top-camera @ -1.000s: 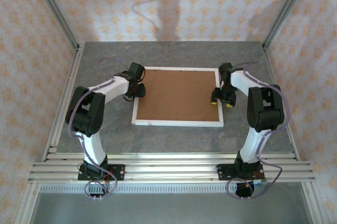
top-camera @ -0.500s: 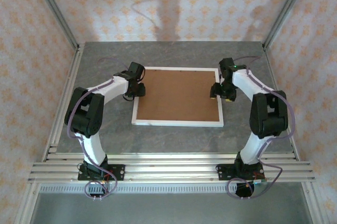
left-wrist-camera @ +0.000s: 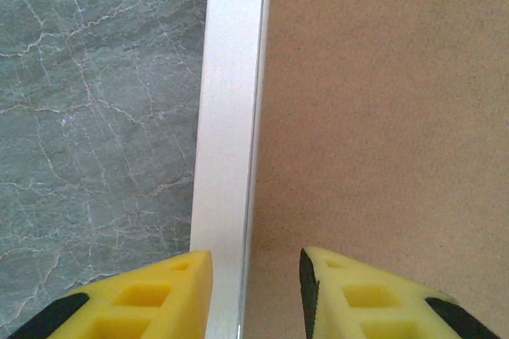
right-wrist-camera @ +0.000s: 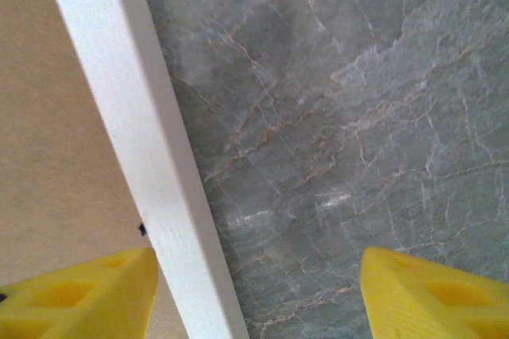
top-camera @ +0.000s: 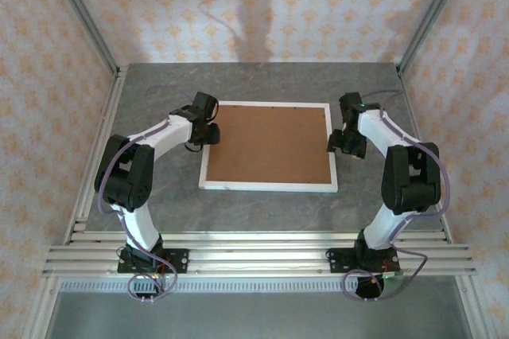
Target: Put the photo into the frame
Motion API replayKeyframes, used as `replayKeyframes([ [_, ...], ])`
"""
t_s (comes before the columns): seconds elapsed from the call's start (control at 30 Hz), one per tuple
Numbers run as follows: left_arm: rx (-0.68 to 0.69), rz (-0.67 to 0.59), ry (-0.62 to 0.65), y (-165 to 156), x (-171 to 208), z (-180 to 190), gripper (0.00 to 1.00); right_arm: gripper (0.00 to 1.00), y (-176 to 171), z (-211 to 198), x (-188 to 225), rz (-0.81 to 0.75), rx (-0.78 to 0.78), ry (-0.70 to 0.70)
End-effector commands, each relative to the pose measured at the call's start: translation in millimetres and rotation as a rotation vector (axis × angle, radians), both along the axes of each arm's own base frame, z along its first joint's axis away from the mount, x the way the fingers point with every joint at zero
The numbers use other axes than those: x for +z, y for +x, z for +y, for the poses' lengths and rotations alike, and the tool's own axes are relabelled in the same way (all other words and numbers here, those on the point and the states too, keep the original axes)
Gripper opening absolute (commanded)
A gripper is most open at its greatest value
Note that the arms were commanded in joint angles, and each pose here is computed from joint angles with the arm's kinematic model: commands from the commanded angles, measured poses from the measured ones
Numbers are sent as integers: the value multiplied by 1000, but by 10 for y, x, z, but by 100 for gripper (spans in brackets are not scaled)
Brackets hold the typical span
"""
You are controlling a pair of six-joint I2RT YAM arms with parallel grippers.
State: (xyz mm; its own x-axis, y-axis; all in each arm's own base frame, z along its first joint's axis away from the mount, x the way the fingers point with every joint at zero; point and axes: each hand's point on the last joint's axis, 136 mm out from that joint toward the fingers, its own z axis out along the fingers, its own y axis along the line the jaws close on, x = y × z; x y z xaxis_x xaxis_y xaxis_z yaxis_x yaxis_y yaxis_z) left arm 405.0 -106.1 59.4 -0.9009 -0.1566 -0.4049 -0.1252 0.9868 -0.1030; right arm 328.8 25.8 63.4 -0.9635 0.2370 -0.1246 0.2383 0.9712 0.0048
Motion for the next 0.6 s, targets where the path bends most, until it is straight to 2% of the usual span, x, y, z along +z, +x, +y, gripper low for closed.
replayKeyframes([
  [0.0, 2, 15, -8, -15, -37, -43, 37, 68, -6, -26, -80, 10, -16, -21],
  [0.33, 5, 53, 11, -66, -207, -14, 38, 68, -38, 112, -334, 72, 11, 8],
  [0.57, 9, 91, 0, -159, -366, -17, 38, 68, -207, 307, -485, 141, 36, 32],
])
